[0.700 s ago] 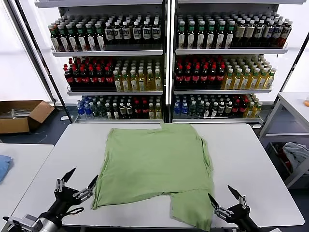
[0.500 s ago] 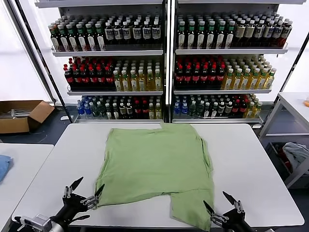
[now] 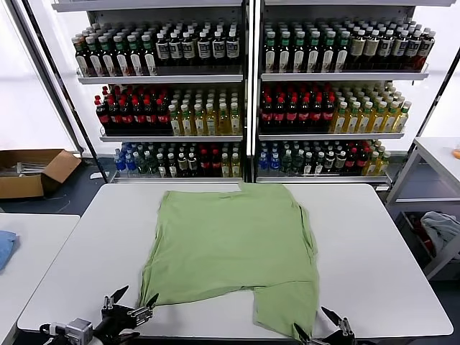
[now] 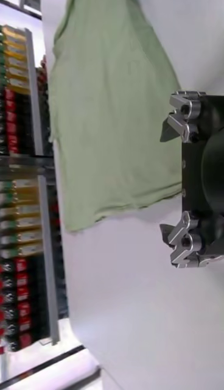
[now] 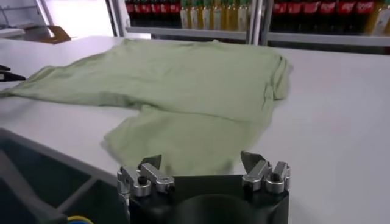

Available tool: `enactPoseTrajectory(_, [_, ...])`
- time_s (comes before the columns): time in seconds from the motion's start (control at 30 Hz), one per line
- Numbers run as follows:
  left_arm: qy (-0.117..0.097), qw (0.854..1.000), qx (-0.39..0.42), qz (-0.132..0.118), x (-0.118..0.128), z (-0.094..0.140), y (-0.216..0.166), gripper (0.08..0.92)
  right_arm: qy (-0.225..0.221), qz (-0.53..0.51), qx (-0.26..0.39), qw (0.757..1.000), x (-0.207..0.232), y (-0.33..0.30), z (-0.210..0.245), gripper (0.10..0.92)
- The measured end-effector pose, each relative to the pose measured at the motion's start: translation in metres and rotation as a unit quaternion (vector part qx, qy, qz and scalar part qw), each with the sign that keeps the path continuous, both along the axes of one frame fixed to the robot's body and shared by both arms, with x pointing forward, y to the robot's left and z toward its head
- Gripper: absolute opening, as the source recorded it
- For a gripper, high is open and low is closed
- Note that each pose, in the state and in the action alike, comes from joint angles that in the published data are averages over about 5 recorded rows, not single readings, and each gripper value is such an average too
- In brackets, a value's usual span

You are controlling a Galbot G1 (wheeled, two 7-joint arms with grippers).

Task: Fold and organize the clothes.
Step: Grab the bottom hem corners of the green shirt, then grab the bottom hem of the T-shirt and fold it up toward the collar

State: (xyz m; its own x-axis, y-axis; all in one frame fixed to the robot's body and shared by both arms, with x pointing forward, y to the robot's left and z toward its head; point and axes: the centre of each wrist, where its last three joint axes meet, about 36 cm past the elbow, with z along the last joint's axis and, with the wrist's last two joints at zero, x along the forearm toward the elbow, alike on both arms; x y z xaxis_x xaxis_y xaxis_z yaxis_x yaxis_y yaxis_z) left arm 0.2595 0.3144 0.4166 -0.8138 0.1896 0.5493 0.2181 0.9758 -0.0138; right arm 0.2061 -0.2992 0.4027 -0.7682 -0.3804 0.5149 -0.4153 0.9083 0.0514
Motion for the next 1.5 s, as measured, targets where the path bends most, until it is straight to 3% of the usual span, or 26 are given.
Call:
enactPoseTrajectory(0.2, [0.018, 1.000, -0.011, -0.001, 0.002, -0.007, -0.006, 0.763, 0.001, -0.002, 0.001, 1.000, -0.001, 0.003, -0.002, 0.585])
enactPoseTrajectory(0.77, [0.034, 0.999, -0.023, -0.004, 0.002, -0.012, -0.014, 0.272, -0.022, 0.017, 0.036, 0.999, -0.005, 0.004, -0.016, 0.118])
enactPoseTrajectory(0.97, [0.035, 0.999, -0.027, -0.006, -0.002, -0.009, -0.017, 0.123, -0.051, 0.036, 0.063, 0.996, -0.008, -0.001, -0.018, 0.107])
enactPoseTrajectory(1.5, [0.017, 1.000, -0.022, 0.000, -0.022, 0.022, -0.019, 0.103, -0.102, 0.059, 0.157, 0.981, -0.032, -0.013, -0.014, 0.107])
